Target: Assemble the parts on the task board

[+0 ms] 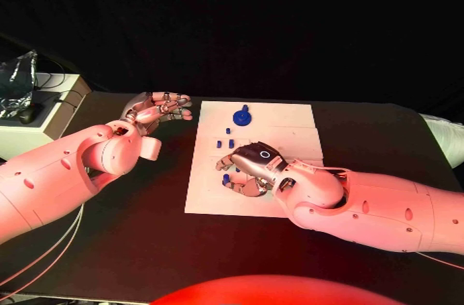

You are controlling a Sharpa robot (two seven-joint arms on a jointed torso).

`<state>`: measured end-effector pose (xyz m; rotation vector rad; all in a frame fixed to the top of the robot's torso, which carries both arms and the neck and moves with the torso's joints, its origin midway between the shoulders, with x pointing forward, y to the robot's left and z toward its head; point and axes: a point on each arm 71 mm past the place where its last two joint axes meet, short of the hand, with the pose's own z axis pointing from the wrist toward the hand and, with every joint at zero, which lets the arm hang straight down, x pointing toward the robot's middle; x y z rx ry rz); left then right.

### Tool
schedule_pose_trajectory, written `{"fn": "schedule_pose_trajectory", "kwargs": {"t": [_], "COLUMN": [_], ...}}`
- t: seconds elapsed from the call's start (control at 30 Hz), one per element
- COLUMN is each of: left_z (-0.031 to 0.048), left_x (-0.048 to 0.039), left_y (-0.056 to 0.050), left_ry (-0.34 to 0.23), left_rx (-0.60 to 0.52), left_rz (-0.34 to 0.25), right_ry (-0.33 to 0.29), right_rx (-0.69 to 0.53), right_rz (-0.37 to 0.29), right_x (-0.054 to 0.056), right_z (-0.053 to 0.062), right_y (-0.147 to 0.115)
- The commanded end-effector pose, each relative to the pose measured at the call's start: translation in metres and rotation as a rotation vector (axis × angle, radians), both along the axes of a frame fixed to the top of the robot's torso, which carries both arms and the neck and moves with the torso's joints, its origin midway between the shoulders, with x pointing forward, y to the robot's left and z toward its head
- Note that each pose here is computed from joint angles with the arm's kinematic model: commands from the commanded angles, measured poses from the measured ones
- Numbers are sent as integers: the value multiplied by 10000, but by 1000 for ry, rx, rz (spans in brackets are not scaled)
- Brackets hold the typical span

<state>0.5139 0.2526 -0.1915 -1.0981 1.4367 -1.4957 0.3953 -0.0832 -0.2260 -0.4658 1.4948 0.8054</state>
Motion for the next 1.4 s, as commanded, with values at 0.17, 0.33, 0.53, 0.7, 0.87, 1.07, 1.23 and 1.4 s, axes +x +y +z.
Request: {"fn": "schedule_pose_trajectory", "kwargs": {"t": [0.17,0.33,0.53,0.7,0.87,1.07,1.23,1.4], "left_z": [3,-1,-8,-7,-35,-57,-81,-93], "left_x": [-5,-8,-15,-25,-54,-101,-140,-162], "left_y": [-21,-18,-1,14,37,52,44,33], "left_ry": [-2,0,0,-5,-3,-5,-1,1], "left_rx": [-11,-11,-9,-12,-16,-25,-30,-33], "left_rz": [-17,-17,-14,-17,-21,-38,-53,-60], "right_ry": [-24,19,125,261,419,571,669,724], "right_rx": [104,114,169,218,184,80,-17,-93], "right_rz": [-19,-56,-156,-279,-435,-604,-710,-762], "right_x": [-6,26,141,252,339,360,329,287], "right_z": [80,113,244,379,431,344,253,180], "right_y": [-67,-198,-499,-848,-1230,-1577,-1760,-1802]}}
